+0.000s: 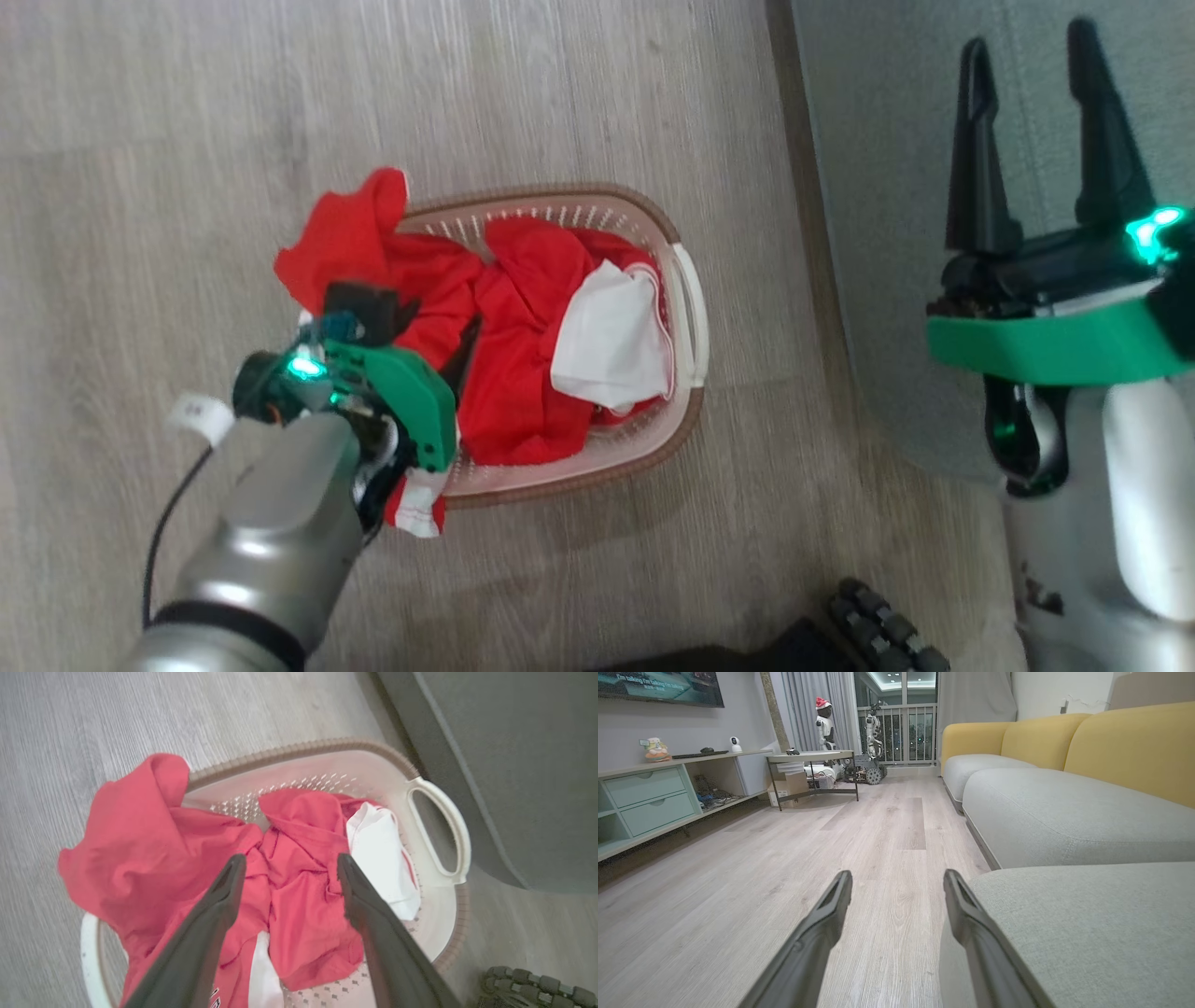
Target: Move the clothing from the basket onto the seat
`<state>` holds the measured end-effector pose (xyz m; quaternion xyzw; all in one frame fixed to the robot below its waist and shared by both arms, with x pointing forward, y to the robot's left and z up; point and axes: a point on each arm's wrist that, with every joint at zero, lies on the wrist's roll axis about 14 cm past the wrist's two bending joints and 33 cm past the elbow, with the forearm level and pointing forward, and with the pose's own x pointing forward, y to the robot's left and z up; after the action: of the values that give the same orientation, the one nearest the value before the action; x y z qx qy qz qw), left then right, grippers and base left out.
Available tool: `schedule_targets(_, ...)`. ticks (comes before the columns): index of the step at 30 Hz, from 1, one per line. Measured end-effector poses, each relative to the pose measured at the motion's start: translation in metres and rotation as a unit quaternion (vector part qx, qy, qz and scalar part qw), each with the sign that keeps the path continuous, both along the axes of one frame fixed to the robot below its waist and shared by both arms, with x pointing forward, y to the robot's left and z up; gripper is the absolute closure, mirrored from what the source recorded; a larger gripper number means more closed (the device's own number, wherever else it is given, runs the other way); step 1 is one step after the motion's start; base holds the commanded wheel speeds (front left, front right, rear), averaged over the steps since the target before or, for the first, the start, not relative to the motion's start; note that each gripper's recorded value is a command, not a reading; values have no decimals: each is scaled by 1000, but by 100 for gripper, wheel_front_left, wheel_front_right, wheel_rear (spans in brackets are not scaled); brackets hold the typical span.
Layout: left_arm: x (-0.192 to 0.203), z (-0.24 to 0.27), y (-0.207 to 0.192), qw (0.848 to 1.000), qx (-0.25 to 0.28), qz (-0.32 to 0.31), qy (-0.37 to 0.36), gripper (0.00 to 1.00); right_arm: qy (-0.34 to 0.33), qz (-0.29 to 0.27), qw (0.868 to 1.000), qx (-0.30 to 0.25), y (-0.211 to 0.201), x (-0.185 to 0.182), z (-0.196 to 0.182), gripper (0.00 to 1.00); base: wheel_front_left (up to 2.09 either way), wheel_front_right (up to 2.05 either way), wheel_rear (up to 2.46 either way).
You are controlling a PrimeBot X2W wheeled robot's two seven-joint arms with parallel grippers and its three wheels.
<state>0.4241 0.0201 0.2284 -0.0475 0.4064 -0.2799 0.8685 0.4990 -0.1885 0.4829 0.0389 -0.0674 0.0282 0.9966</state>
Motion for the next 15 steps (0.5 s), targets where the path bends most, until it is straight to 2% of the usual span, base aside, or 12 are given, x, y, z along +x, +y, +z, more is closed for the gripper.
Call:
schedule_targets(5,-8,-36,6,997,35,-22,62,0,-9,6,1000,-2,2,15,-4,0,0,0,0)
schedule_targets(15,-23,-96,25,985,95,-69,129,0,-7,13,1000,2,2,34,-24,0,0,0,0)
